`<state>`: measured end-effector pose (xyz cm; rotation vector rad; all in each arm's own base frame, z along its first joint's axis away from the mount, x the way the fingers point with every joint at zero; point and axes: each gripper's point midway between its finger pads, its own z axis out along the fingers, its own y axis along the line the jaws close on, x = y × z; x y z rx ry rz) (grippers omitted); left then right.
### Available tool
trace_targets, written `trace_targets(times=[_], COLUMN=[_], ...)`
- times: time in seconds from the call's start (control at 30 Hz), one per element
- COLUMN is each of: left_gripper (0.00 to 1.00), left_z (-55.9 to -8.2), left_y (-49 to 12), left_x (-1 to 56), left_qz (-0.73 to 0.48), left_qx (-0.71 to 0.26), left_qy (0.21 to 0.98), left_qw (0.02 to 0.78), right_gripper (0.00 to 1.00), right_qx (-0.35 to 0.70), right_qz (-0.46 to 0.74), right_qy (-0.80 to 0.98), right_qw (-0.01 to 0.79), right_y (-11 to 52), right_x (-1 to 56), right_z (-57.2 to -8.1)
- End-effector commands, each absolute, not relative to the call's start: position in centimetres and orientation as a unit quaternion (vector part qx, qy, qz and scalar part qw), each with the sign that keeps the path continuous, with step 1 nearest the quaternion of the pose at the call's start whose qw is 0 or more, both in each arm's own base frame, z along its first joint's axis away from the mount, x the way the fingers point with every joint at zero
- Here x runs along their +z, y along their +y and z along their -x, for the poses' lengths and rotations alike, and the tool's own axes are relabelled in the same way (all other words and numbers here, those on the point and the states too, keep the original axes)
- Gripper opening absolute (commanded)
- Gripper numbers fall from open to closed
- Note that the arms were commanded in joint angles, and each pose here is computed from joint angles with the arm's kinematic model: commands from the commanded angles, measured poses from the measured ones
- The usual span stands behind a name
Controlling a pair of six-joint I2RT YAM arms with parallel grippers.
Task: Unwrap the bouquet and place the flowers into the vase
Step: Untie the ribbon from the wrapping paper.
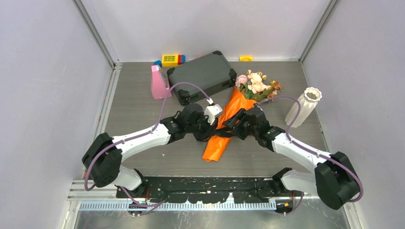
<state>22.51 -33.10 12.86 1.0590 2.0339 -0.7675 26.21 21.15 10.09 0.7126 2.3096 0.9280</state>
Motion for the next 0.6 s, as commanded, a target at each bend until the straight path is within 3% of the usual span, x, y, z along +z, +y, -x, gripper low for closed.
trace_targets(times=[0.0,0.13,0.2,0.27,0.33,0.47,0.57], left_gripper=[0.06,0.09,0.12,0.17,0.23,0.27,0.16], left_z=[-22.5,-22.5,-22.5,-22.6,-22.9,-23.5,-23.8], left_y=[-34.0,-34.0,-34.0,-33.8,-33.5,-32.8,-32.3], left_x=[14.9,14.6,14.4,14.3,14.2,13.8,13.5], left_qz=[-0.41,-0.411,-0.411,-0.409,-0.404,-0.387,-0.377], left_qx=[-0.326,-0.326,-0.324,-0.319,-0.311,-0.304,-0.305], left_qy=[0.764,0.765,0.766,0.769,0.773,0.784,0.789], left_qw=[0.378,0.373,0.372,0.374,0.378,0.379,0.378], right_gripper=[0.65,0.5,0.35,0.12,0.02,0.0,0.0], right_qx=[0.392,0.396,0.395,0.391,0.379,0.342,0.315], right_qz=[-0.268,-0.267,-0.268,-0.27,-0.276,-0.288,-0.293], right_qy=[0.828,0.826,0.823,0.821,0.818,0.812,0.809], right_qw=[0.298,0.299,0.306,0.316,0.332,0.374,0.402], right_y=[22.8,23.1,23.0,22.7,22.0,19.6,17.8], right_x=[13.0,13.2,13.5,13.7,13.9,14.7,15.5], right_z=[-28.4,-28.8,-29.0,-29.2,-29.4,-29.5,-29.1])
